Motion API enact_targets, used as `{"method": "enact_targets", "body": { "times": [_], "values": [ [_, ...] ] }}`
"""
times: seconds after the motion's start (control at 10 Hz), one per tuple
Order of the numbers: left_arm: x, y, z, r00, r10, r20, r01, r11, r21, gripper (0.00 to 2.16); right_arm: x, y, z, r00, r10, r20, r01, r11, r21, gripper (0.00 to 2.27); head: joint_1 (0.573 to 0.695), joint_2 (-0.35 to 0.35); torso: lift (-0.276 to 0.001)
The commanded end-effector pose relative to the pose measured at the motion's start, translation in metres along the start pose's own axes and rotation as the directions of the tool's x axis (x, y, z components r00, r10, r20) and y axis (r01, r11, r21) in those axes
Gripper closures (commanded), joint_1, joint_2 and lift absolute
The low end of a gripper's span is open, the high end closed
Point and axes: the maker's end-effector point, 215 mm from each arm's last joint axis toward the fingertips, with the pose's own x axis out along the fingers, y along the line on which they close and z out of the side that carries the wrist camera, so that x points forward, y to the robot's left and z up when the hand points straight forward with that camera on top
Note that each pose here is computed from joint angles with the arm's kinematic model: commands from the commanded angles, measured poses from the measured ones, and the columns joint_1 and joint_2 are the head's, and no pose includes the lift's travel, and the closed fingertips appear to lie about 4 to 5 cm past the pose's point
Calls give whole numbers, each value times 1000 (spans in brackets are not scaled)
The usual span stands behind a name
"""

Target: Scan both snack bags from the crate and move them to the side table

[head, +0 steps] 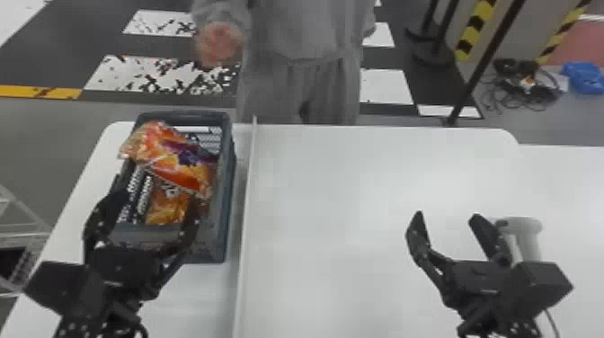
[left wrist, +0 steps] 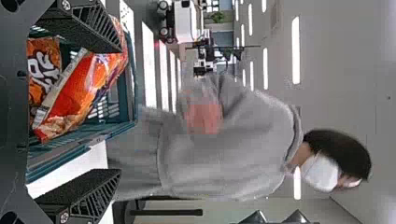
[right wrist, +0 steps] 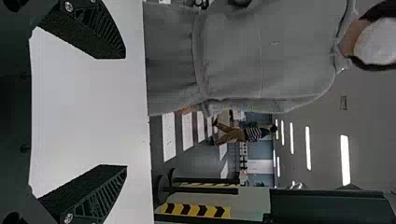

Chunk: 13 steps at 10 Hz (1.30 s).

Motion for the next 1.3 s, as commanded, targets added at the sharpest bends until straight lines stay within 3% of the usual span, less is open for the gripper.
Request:
{"method": "enact_targets", "body": {
  "times": [0.0, 0.2, 0.4, 0.5, 0.7, 1.2],
  "values": [
    [9, 13, 0, 1000, 25, -7, -25, 1000, -7, 83, 0, 0, -2, 1000, -1, -5, 1, 1000, 1, 83, 695, -43, -75],
    [32, 27, -3, 998, 37, -42, -39, 998, -50, 80, 0, 0, -1, 1000, -1, -2, 1, 1000, 1, 83, 695, -20, -75],
    [55, 34, -20, 991, 43, -127, -59, 990, -127, 83, -1, -1, -3, 1000, -2, -6, 2, 1000, 0, 83, 695, -5, -75],
    [60, 37, -36, 979, 59, -193, -89, 985, -150, 87, -1, -1, -3, 1000, -2, -6, 2, 1000, 0, 83, 695, 4, -75],
    [63, 38, -57, 961, 77, -265, -131, 972, -195, 93, -1, -1, -3, 1000, -2, -6, 2, 1000, -1, 83, 695, 14, -75],
    [93, 50, -69, 941, 128, -313, -212, 945, -250, 97, 0, 0, -5, 1000, 1, -12, -1, 1000, 1, 83, 695, 25, -75]
  ]
}}
